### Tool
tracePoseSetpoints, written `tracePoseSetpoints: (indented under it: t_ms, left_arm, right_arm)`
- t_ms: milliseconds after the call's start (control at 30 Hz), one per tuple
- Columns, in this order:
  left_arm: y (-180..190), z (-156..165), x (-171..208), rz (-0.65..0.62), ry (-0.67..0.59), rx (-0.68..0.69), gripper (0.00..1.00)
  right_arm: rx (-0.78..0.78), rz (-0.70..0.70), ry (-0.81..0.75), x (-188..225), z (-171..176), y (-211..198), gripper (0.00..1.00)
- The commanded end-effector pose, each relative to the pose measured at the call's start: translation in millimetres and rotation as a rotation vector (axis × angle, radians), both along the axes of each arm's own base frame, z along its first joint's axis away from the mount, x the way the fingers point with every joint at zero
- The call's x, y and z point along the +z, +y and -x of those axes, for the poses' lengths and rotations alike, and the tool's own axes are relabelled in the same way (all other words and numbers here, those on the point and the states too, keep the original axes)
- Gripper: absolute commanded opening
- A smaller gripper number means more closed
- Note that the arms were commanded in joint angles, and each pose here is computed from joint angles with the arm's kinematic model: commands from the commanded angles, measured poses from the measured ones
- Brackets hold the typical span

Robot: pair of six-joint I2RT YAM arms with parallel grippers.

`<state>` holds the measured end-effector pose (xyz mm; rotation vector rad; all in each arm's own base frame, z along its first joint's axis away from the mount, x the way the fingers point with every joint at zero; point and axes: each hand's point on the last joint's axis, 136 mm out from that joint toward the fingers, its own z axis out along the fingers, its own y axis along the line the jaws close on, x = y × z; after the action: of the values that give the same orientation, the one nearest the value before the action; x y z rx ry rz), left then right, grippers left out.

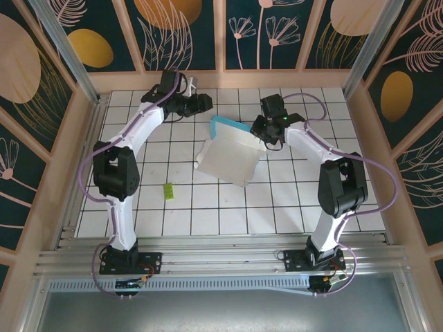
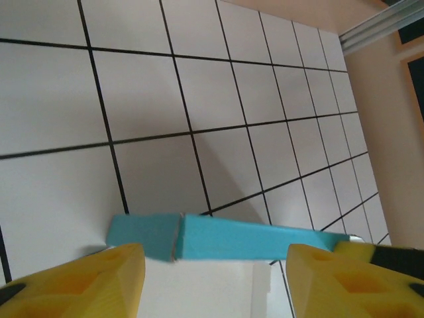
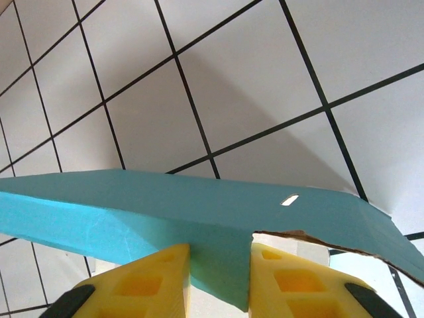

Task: Fold the paper box

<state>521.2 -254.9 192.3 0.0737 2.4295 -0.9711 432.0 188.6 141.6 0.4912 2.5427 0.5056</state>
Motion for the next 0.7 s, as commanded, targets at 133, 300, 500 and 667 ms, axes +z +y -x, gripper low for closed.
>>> tracePoseSetpoints:
  t_ms: [133,300,500,667]
  left_arm:
    - [-15.7,19.0,-50.0,0.017,0.141,-0.125,0.53]
    - [-28.1,25.5,-54.7,0.104,0.178,-0.159,0.39]
    - [-29.9,34.5,-59.3,0.123,0.215,-0.152,0.29]
    - [-32.9,35.7,-48.5,0.181,0.216,-0.132,0.33]
  right_arm:
    - [0.047,0.104,0.072,-15.4,15.2,-5.8,0.28]
    - [0.054,0.106,0.077,-16.1,14.3,-3.0,0.29]
    - [0.054,0.105,0.068,-13.3,10.5,-1.5,0.29]
    - [0.055,0.099,0.052,-6.0,5.8,0.7,0.35]
